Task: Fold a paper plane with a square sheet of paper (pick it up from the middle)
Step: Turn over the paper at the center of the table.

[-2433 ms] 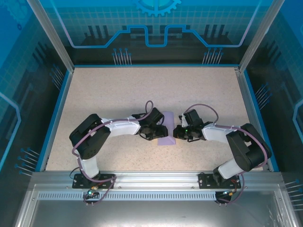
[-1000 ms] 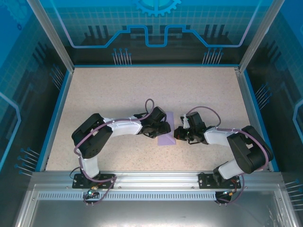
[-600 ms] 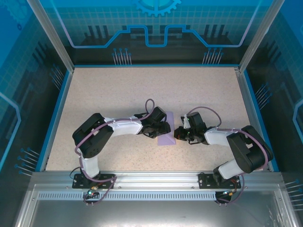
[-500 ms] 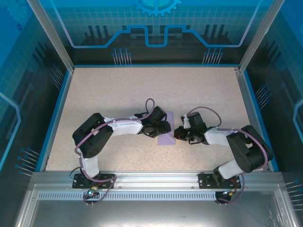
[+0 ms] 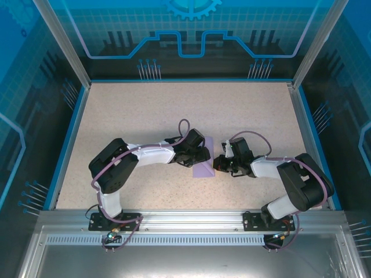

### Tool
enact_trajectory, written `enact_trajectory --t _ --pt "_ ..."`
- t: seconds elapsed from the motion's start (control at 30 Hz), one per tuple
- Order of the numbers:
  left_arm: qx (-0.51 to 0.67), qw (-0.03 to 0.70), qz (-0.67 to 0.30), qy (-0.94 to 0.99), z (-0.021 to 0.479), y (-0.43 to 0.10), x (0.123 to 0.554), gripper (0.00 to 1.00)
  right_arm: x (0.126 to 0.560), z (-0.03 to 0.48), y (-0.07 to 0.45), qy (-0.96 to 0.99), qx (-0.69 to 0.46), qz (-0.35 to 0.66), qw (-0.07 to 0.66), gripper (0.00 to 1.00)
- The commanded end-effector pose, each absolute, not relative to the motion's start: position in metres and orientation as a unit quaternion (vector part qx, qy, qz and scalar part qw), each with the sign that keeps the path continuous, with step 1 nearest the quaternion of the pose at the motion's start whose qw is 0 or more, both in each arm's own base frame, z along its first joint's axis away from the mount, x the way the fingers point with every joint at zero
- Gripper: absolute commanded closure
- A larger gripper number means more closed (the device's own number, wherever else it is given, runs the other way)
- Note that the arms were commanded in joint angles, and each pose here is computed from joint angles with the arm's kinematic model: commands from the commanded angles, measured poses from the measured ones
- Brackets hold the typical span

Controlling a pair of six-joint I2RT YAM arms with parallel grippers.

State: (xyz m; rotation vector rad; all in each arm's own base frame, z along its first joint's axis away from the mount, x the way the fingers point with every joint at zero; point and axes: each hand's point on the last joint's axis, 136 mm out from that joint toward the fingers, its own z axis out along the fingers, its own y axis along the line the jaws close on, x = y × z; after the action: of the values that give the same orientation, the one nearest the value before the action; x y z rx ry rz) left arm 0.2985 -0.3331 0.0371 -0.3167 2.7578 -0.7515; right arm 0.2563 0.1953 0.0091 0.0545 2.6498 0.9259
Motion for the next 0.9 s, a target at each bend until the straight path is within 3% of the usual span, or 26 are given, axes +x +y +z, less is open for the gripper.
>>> enact_trajectory --t 0.0,0.4,0.87 --pt "-0.116 0.164 -0.288 0.936 0.063 -0.338 0.312 0.45 0.218 -0.034 0.174 0.958 0.048 0.271 0.085 1.0" --pt "-0.132 0.158 -0.292 0.934 0.057 -0.334 0.306 0.54 0.22 -0.032 0.175 0.957 0.049 0.273 0.087 1.0" --pt "-0.16 0.177 -0.302 0.923 0.044 -0.326 0.307 0.74 0.221 -0.03 0.175 0.956 0.051 0.275 0.09 1.0"
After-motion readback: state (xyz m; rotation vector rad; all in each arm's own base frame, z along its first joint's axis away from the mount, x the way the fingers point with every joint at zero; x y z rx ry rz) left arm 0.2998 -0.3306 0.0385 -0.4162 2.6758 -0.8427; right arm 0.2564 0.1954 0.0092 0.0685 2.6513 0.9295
